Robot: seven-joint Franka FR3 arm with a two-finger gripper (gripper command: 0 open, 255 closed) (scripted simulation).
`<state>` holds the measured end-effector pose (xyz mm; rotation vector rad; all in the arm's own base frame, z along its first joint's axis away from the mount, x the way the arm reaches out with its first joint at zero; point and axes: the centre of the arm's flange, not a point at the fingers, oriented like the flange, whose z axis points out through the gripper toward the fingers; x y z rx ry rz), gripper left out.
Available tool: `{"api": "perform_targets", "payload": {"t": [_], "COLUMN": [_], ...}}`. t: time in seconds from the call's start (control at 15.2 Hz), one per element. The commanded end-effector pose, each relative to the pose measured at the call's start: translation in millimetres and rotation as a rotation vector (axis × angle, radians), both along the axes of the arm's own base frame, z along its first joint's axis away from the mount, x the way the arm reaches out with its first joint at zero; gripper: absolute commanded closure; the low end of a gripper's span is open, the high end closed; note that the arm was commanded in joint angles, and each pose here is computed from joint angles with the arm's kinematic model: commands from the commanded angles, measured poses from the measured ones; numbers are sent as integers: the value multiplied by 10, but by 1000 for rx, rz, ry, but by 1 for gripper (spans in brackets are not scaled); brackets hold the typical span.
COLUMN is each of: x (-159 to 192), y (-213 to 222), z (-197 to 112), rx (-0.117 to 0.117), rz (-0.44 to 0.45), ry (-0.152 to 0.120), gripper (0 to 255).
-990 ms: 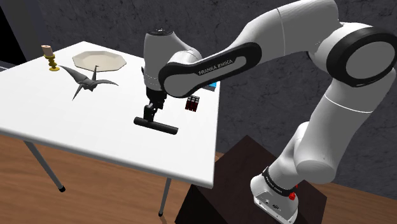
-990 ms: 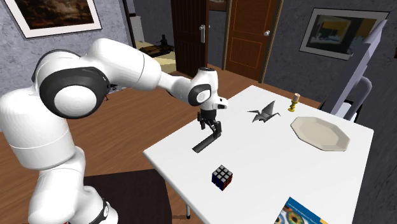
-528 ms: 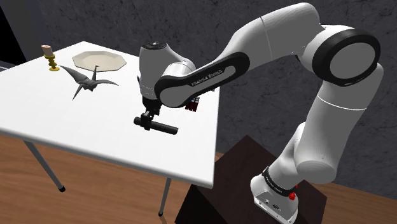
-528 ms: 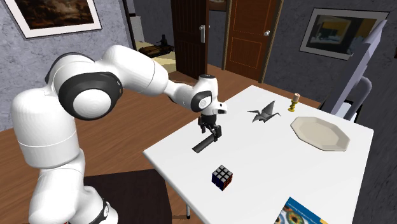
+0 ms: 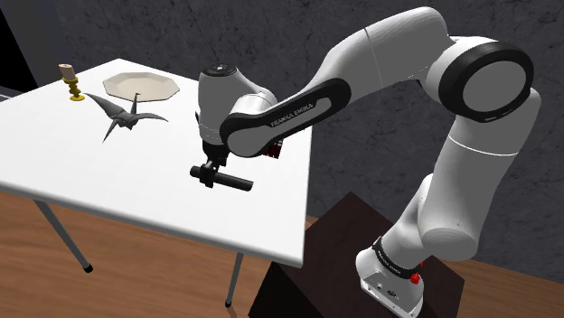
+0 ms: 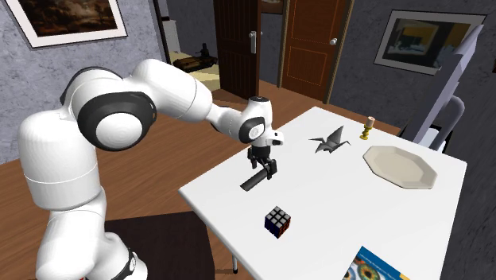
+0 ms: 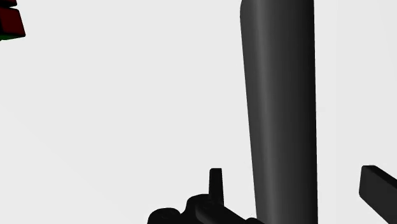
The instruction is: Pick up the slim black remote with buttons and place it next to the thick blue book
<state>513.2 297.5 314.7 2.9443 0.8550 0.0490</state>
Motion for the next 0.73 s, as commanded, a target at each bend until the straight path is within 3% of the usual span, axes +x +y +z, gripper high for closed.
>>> {"api": "perform_targets", "payload": {"t": [0.0,0.07,0.66], "x": [0,0,0], "y": [0,0,0], "z": [0,0,0], "rx": [0,0,0], "rz": [0,0,0], "ry": [0,0,0], "gripper": [0,255,255]}}
